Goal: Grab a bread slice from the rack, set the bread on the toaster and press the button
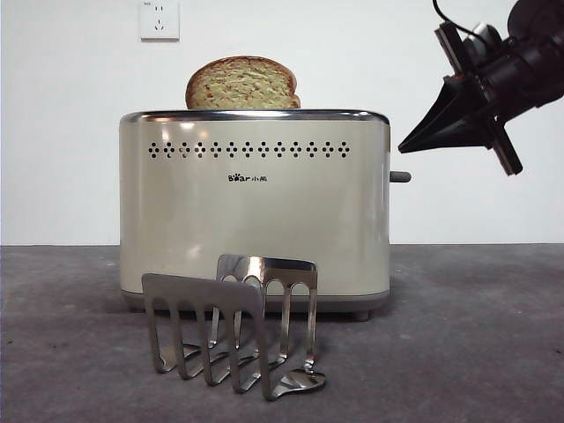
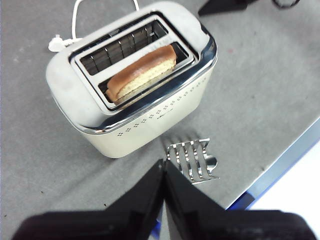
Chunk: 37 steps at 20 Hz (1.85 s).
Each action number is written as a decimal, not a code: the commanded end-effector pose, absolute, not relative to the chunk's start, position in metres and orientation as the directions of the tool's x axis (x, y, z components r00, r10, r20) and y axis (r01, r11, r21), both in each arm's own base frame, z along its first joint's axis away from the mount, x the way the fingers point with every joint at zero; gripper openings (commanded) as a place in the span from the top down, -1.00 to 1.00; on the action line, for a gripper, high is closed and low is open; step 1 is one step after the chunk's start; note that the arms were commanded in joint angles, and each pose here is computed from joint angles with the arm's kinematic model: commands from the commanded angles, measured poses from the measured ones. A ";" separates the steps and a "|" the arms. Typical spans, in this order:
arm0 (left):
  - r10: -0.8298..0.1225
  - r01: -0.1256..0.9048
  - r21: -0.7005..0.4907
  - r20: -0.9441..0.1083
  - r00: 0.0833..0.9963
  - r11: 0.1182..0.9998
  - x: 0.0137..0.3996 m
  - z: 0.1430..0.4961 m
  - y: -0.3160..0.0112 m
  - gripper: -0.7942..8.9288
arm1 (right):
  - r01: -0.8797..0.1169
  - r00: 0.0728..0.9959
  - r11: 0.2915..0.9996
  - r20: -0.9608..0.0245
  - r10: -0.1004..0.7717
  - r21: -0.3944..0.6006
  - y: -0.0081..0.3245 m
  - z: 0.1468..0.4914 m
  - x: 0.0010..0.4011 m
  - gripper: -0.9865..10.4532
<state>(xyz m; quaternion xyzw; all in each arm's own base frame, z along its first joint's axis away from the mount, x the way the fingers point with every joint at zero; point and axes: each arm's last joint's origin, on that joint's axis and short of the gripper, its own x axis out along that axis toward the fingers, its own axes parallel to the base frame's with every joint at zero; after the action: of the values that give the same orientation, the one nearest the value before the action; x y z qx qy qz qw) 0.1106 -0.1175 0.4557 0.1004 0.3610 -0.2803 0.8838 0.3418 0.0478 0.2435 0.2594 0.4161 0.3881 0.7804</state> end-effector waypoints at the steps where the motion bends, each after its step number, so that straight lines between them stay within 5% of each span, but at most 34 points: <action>1: -0.433 0.554 -0.048 -0.681 0.590 0.831 0.106 0.457 -0.113 0.85 | -0.378 0.332 0.554 -0.450 0.829 0.741 0.050 0.234 0.346 0.84; 24: -0.469 0.544 -0.110 -0.665 0.582 0.832 0.099 0.461 -0.106 0.85 | -0.079 0.158 0.653 -0.638 0.754 0.753 0.050 0.127 0.364 0.84; 37: -0.468 0.545 -0.109 -0.665 0.581 0.831 0.099 0.460 -0.106 0.85 | -0.045 0.111 0.695 -0.688 0.717 0.717 0.049 0.122 0.357 0.84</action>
<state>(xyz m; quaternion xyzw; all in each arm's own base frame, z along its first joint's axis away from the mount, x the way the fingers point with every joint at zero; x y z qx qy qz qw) 0.0990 -0.1058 0.4618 0.0570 0.3554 -0.2869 0.8878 0.3686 0.0497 0.1627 0.2947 0.5364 0.3430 0.7127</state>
